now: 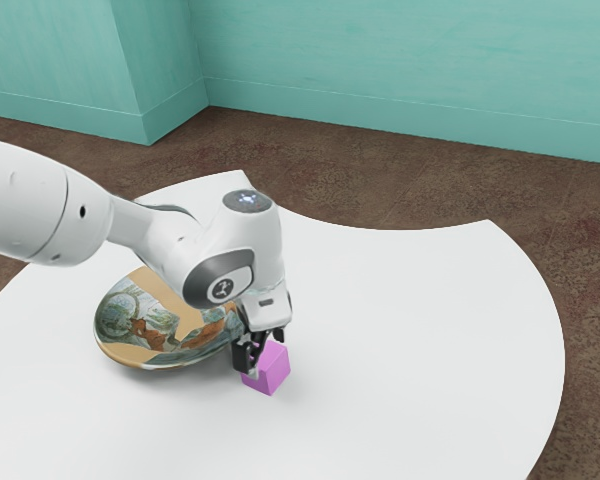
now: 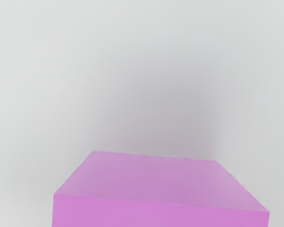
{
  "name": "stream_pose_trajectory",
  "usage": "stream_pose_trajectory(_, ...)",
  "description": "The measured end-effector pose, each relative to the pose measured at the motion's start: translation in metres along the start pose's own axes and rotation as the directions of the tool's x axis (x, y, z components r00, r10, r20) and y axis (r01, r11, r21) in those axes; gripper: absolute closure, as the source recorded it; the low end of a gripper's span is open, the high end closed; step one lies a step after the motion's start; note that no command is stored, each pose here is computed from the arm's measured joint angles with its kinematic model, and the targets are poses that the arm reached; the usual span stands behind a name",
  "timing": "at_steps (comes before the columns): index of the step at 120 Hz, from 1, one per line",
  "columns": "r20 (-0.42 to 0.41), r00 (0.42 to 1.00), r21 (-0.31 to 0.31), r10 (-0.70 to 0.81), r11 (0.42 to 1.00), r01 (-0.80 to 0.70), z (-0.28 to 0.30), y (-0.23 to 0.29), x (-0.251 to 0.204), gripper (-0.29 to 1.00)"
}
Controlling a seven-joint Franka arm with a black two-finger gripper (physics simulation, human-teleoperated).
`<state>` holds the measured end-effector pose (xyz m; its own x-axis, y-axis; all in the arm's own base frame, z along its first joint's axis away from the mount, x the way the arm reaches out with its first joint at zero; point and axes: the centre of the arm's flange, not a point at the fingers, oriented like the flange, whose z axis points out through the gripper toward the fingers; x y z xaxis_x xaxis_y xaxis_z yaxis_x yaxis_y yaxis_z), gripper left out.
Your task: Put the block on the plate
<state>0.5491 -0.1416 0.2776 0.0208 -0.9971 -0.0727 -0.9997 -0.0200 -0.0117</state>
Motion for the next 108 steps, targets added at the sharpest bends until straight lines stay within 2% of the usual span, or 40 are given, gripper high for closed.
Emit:
stream_pose_trajectory(28, -0.01, 1.0, -0.007, 0.003, 1.0, -0.003, 0.024, 0.001, 0.008, 0.01)
stream_pose_trajectory(44, -0.015, 1.0, 0.004, -0.003, 1.0, 0.003, 0.024, 0.0, 0.009, 0.27)
stream_pose_trajectory(60, -0.017, 1.0, 0.018, -0.008, 1.0, 0.008, 0.021, -0.001, 0.01, 0.29)
stream_pose_trajectory(74, -0.025, 1.0, 0.059, -0.015, 0.998, 0.016, -0.002, -0.004, 0.009, 0.29)
stream_pose_trajectory(95, -0.047, 0.999, 0.151, -0.022, 0.988, 0.029, -0.061, -0.005, 0.01, 0.29)
stream_pose_trajectory(108, -0.05, 0.998, 0.173, -0.042, 0.984, 0.05, -0.085, -0.003, 0.002, 0.29)
